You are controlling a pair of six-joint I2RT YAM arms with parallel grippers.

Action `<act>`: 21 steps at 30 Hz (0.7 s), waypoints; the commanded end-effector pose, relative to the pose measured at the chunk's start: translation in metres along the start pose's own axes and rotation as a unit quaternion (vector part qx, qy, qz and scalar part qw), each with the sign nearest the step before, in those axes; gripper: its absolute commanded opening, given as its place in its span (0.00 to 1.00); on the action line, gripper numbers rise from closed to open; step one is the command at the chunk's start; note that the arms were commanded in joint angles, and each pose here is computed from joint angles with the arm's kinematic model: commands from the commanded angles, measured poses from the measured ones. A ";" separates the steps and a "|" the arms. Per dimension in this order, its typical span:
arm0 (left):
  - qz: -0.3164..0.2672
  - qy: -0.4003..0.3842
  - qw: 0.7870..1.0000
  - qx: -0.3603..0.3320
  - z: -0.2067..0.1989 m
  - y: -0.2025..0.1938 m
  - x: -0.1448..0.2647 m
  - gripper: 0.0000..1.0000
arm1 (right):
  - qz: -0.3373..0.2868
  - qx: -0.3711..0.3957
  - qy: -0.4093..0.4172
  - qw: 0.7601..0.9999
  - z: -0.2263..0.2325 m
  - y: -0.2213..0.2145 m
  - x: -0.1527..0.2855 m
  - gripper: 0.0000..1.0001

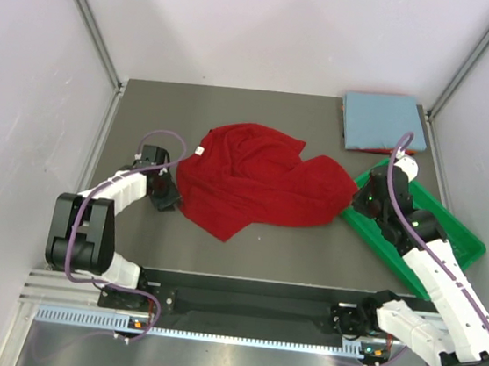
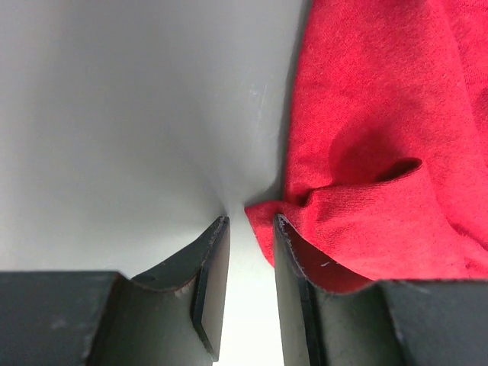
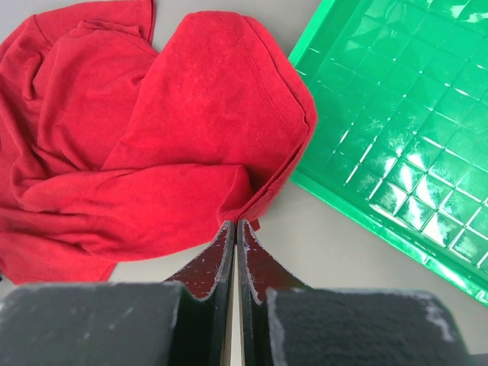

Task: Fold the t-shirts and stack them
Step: Flatten the tshirt out

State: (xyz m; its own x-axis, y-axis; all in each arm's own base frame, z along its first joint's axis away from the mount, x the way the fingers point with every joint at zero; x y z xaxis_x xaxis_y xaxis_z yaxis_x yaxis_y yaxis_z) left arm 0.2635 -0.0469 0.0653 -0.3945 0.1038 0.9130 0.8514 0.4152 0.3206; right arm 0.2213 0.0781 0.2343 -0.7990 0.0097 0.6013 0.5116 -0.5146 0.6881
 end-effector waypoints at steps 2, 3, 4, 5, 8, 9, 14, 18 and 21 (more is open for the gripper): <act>-0.002 0.034 0.999 -0.013 0.009 -0.004 -0.006 0.35 | -0.026 -0.005 0.019 0.999 0.010 0.014 0.003 0.00; -0.013 0.029 0.999 -0.012 0.007 -0.001 -0.001 0.34 | -0.026 -0.004 0.018 0.999 0.010 0.015 0.003 0.00; -0.020 0.028 0.999 -0.011 0.006 0.002 0.002 0.34 | -0.026 -0.004 0.016 1.000 0.009 0.015 0.003 0.00; -0.019 0.027 0.999 -0.009 0.005 0.002 0.003 0.34 | -0.027 -0.003 0.018 0.999 0.010 0.015 0.003 0.00; -0.016 0.022 1.000 -0.010 0.000 0.008 0.005 0.34 | -0.027 -0.004 0.018 0.999 0.010 0.015 0.003 0.00; -0.008 0.025 1.000 -0.011 0.000 0.008 0.002 0.34 | -0.026 -0.004 0.017 1.000 0.009 0.015 0.003 0.00; 0.015 0.031 0.999 -0.013 0.003 -0.003 -0.009 0.32 | -0.025 -0.004 0.017 1.000 0.009 0.014 0.002 0.00; 0.027 0.028 0.999 -0.013 0.005 -0.011 -0.017 0.27 | -0.026 -0.003 0.015 1.000 0.008 0.014 0.002 0.00; 0.024 0.026 0.999 -0.011 0.005 -0.012 -0.017 0.23 | -0.024 -0.002 0.016 1.000 0.008 0.013 0.003 0.00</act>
State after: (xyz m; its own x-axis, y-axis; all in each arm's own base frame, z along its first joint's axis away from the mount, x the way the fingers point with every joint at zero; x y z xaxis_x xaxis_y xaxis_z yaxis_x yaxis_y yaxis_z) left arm 0.2703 -0.0496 0.0646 -0.3935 0.0896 0.9149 0.8544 0.4029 0.3281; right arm 0.2218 0.0780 0.2334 -0.7967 0.0122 0.6043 0.5144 -0.5110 0.6886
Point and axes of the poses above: each gripper's point midway between its finger pads, its own x axis back along the fingers, its own z axis along the line the jaws close on, y = z × x, the point moved 5 cm from there along x, back along the fingers, and after that the axes turned 7 degrees about -x, right-handed, at the moved point
